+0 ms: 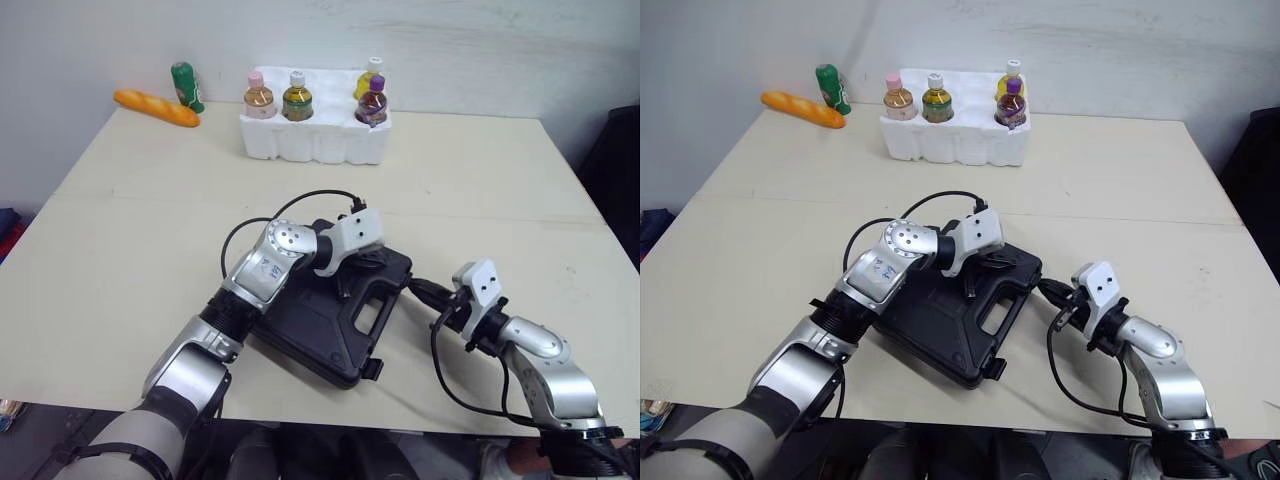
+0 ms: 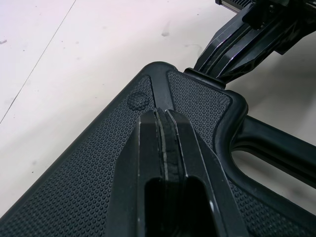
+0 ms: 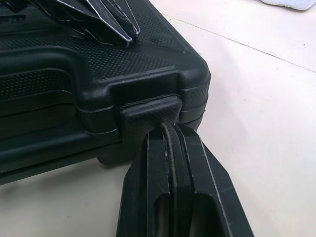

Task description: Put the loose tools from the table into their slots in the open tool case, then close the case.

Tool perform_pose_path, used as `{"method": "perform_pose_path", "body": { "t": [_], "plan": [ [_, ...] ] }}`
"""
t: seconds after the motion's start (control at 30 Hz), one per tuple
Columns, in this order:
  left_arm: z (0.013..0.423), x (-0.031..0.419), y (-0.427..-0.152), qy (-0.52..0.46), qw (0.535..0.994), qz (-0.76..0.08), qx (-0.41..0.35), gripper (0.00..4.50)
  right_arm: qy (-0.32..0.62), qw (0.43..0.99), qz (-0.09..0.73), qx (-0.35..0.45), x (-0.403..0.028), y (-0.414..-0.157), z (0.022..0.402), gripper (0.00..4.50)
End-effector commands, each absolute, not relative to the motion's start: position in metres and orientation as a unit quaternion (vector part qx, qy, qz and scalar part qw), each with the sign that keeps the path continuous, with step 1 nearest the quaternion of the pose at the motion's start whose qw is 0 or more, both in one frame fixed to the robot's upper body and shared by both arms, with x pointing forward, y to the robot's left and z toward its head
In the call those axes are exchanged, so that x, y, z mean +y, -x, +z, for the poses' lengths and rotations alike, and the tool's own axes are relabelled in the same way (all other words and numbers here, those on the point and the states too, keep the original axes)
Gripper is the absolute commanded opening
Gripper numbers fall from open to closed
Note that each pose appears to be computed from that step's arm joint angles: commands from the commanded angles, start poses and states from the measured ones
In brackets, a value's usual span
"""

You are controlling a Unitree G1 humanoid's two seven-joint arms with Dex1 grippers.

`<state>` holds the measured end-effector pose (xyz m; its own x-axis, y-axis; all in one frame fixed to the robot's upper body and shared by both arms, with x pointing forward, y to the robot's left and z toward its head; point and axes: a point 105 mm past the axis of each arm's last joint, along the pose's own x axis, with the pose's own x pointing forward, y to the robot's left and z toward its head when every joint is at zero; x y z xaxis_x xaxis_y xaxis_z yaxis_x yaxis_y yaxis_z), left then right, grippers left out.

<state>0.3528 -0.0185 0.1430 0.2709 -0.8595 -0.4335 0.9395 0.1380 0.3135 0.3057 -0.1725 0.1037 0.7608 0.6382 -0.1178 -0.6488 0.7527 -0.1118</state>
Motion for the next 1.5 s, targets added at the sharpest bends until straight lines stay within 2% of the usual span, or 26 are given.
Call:
{"method": "perform_pose_path", "body": {
  "t": [0.03,0.43,0.6,0.93,1.23,1.33,1.5],
  "plan": [
    [0.083,0.001,-0.349,-0.267,0.745,-0.579,0.197,0.04,0.084,0.927,0.365,0.015,-0.167,-0.305,0.118,0.0],
    [0.078,0.001,-0.346,-0.269,0.744,-0.578,0.202,0.04,0.105,0.917,0.386,0.003,-0.157,-0.308,0.128,0.0],
    [0.077,0.0,-0.338,-0.281,0.725,-0.597,0.195,0.04,0.11,0.907,0.406,-0.001,-0.147,-0.305,0.134,0.0],
    [0.075,-0.001,-0.337,-0.268,0.73,-0.595,0.202,0.04,0.127,0.901,0.414,-0.019,-0.138,-0.306,0.144,0.0],
    [0.075,0.002,-0.339,-0.266,0.737,-0.587,0.204,0.04,0.133,0.885,0.445,-0.005,-0.128,-0.298,0.146,0.0],
    [0.082,0.0,-0.34,-0.266,0.739,-0.592,0.181,0.04,0.136,0.889,0.437,-0.005,-0.132,-0.299,0.147,0.0],
    [0.155,-0.024,-0.338,-0.213,0.762,-0.61,0.035,0.04,0.163,0.896,0.414,0.009,-0.158,-0.297,0.145,0.0]
  ]
}}
